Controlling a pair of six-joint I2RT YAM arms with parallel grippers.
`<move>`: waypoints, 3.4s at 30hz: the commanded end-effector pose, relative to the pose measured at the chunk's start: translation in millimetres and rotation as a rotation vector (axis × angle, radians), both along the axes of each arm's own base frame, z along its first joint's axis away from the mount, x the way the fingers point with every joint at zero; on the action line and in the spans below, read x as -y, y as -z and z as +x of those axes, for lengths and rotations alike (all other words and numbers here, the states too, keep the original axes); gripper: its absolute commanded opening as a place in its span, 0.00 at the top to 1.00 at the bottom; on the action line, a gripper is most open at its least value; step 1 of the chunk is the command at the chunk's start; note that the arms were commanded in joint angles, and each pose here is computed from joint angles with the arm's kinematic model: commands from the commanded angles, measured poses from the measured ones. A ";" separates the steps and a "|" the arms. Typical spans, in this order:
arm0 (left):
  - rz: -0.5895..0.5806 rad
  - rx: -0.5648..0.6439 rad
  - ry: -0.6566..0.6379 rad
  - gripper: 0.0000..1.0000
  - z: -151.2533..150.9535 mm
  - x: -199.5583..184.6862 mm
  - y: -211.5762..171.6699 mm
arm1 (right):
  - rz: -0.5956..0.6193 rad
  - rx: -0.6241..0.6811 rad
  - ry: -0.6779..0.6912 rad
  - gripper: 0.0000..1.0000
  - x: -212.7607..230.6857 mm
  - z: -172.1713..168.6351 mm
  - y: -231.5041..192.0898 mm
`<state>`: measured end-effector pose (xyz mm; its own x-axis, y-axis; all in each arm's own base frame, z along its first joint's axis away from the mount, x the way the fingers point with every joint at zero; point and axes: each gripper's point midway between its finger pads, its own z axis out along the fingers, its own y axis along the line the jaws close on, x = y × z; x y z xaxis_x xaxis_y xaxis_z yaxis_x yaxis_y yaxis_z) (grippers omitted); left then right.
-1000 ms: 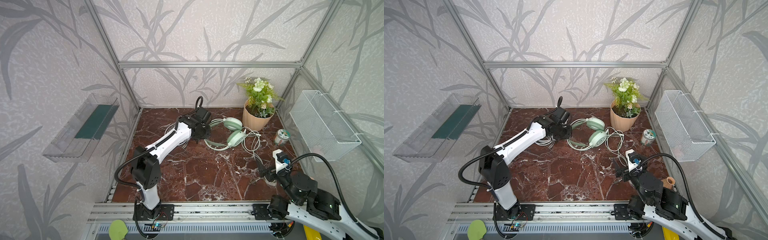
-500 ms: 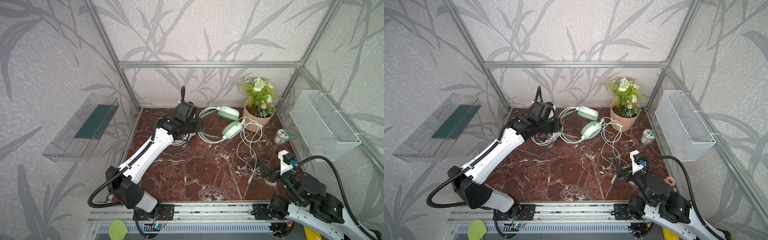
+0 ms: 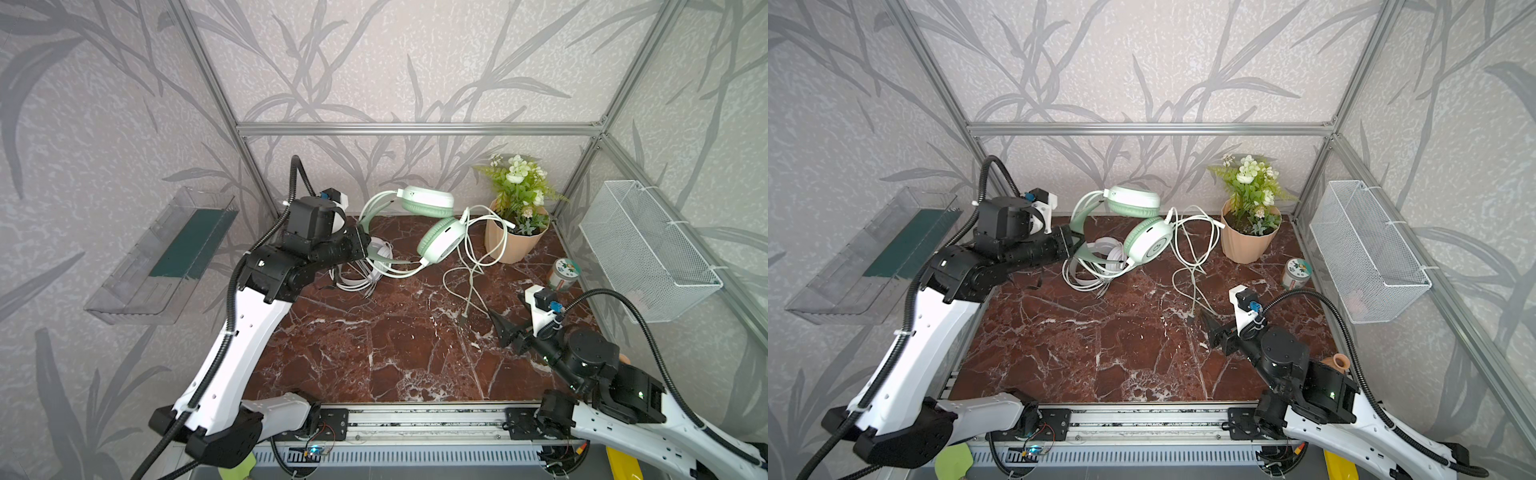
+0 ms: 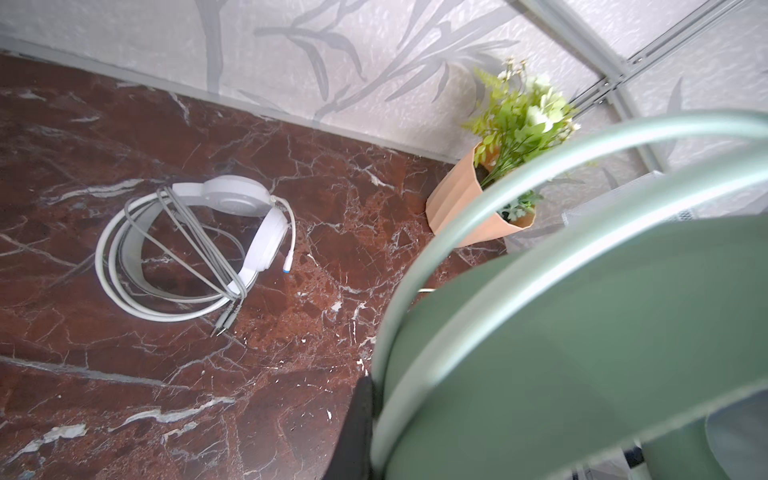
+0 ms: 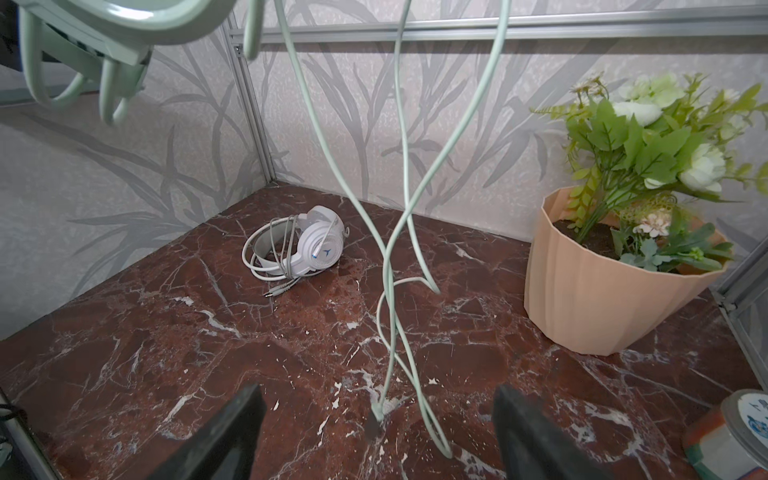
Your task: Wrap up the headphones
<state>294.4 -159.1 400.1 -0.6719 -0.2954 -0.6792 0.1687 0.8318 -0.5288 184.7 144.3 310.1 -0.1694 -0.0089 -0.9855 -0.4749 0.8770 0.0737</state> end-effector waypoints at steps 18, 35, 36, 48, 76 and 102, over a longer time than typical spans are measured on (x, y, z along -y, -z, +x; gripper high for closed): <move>0.176 -0.017 -0.026 1.00 -40.4 -38.2 21.1 | 0.220 0.023 -0.092 0.22 -13.6 -9.3 -72.9; 0.082 0.147 -0.087 1.00 -64.7 -57.7 -38.3 | 0.122 0.079 -0.100 0.22 -31.7 2.0 -48.1; 0.068 0.153 -0.071 1.00 -66.1 -54.7 -40.5 | 0.116 0.076 -0.082 0.22 -31.5 5.2 -45.9; 0.042 0.183 -0.058 1.00 -70.9 -53.4 -51.1 | 0.154 -0.005 0.187 0.18 -1.0 56.6 -19.0; 0.003 0.097 -0.084 1.00 -60.9 -48.1 -53.9 | 0.256 -0.025 -0.085 0.01 -63.8 63.3 48.2; -0.126 0.048 0.009 1.00 -61.0 -24.2 -59.2 | 0.070 -0.059 0.150 0.01 -72.1 125.7 133.2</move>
